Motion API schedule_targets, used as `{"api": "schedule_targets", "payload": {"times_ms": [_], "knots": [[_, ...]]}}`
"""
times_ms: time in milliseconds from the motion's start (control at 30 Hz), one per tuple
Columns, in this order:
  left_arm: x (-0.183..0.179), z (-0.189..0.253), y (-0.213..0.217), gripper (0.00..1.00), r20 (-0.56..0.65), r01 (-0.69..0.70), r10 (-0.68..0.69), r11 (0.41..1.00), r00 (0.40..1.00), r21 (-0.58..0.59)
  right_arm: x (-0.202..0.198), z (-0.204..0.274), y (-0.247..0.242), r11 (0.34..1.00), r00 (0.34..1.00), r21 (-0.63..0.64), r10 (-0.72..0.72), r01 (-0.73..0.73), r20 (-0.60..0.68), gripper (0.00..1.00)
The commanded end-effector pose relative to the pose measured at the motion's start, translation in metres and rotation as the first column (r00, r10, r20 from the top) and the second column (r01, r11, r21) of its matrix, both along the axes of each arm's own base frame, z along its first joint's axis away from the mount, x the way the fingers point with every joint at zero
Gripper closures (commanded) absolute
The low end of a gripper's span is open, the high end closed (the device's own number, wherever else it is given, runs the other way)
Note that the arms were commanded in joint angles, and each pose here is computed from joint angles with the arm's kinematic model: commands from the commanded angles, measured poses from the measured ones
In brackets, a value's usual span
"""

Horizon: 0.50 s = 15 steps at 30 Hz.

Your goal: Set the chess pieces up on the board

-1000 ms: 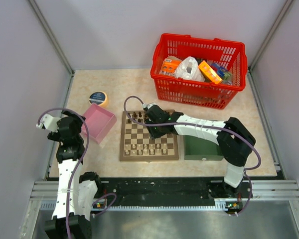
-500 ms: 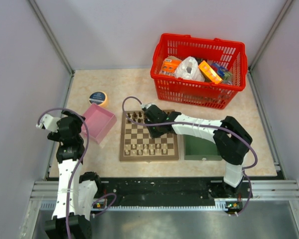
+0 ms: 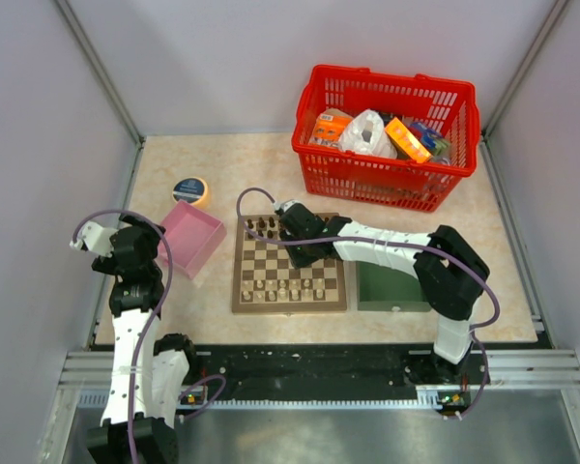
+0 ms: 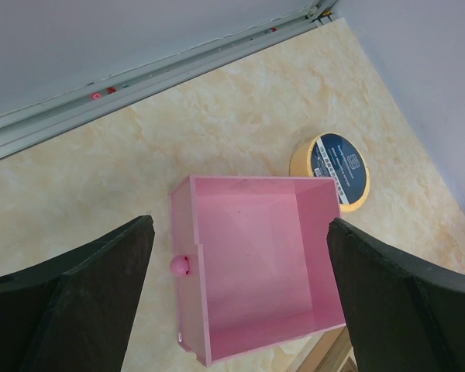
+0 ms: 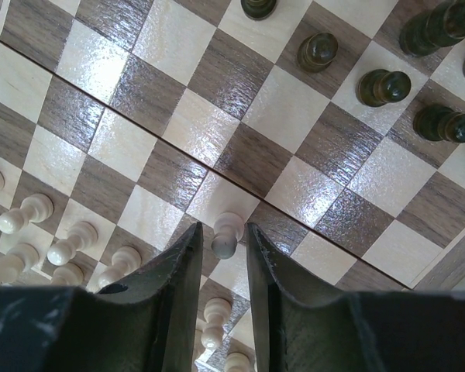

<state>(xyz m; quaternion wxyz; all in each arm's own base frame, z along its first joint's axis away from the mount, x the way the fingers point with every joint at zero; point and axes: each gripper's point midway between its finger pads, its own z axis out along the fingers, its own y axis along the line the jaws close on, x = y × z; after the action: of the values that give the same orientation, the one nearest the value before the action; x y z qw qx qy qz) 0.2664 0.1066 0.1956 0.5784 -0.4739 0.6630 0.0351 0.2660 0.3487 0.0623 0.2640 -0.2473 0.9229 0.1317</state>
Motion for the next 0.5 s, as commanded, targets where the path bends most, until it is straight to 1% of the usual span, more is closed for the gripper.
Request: {"api": "schedule_targets", "payload": {"times_ms": [0, 367, 467], "knots": [[-0.0003, 0.0088, 0.0044, 0.01, 0.032, -0.017, 0.016, 1.000, 0.999, 0.017, 0.0142, 0.0187, 0.0087, 0.999, 0.999, 0.034, -0.009, 0.007, 0.050, 0.70], [-0.0005, 0.0088, 0.0046, 0.01, 0.031, -0.018, 0.017, 1.000, 0.999, 0.019, 0.0134, 0.0166, 0.0095, 1.000, 0.999, 0.028, 0.000, -0.001, 0.042, 0.76], [-0.0007, 0.0081, 0.0048, 0.01, 0.029, -0.019, 0.018, 1.000, 0.999, 0.019, 0.0128, 0.0158, 0.0089, 1.000, 0.999, 0.023, 0.002, -0.003, 0.043, 0.80]]}}
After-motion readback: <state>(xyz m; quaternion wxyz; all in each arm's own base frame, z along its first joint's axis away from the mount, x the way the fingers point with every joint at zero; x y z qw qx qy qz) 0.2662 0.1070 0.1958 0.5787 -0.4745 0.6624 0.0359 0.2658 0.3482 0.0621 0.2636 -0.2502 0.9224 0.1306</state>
